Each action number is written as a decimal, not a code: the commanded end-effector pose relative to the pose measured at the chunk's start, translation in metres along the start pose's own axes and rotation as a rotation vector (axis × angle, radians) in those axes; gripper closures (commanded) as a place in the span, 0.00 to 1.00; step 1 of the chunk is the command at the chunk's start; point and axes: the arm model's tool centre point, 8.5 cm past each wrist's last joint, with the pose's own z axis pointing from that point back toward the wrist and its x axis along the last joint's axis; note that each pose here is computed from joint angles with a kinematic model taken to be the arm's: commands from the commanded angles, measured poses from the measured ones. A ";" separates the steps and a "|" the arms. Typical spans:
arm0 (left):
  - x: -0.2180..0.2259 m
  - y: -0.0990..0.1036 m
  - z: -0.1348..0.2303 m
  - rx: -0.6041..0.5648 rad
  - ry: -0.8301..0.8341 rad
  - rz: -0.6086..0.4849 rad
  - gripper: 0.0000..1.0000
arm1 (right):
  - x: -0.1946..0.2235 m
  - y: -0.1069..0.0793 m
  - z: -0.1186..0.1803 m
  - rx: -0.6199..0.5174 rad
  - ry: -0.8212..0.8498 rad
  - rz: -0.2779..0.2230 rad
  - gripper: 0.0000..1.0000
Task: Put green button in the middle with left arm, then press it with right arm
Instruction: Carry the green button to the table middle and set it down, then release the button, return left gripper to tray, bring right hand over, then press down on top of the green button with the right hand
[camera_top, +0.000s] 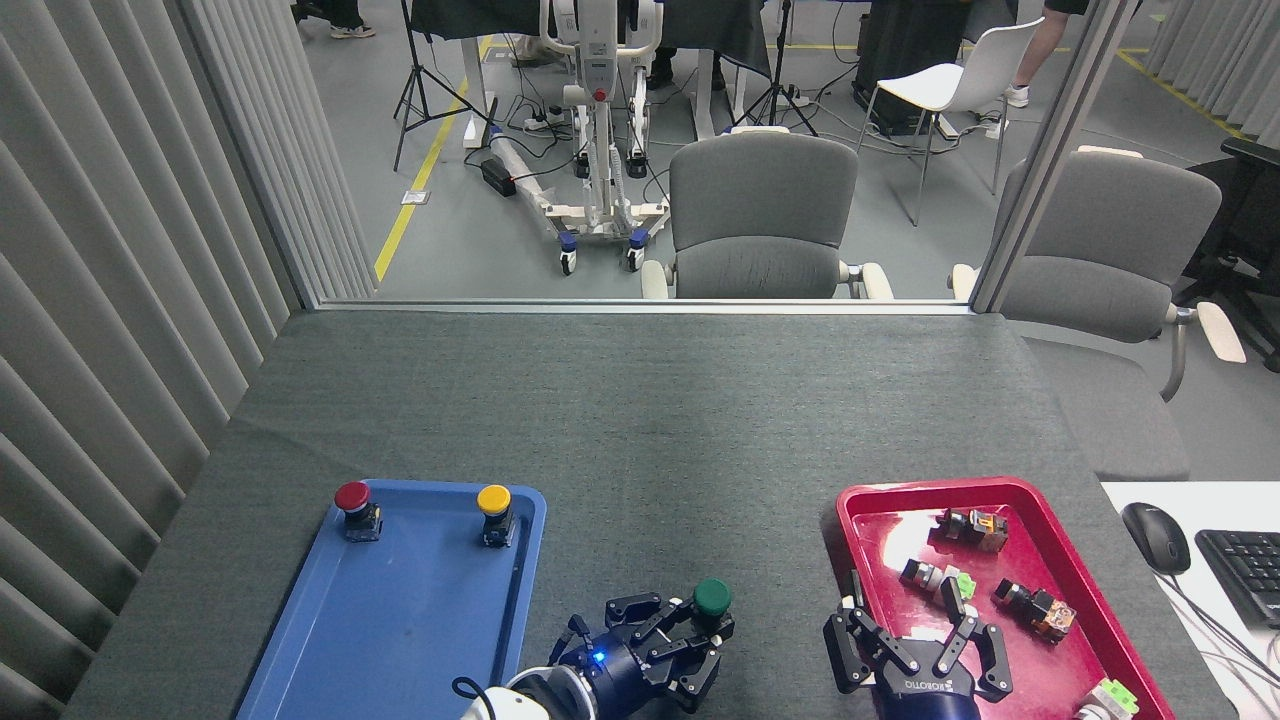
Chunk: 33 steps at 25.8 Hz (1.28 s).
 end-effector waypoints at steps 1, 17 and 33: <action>-0.005 -0.001 -0.001 -0.003 0.065 -0.009 0.00 | 0.001 0.000 0.000 -0.005 -0.005 -0.001 0.01; -0.082 0.022 0.199 0.377 0.629 -0.026 0.00 | 0.055 0.009 0.001 0.020 -0.144 -0.024 0.05; -0.104 0.034 0.257 0.287 0.850 0.024 0.00 | 0.130 0.033 -0.014 0.089 -0.324 -0.023 0.94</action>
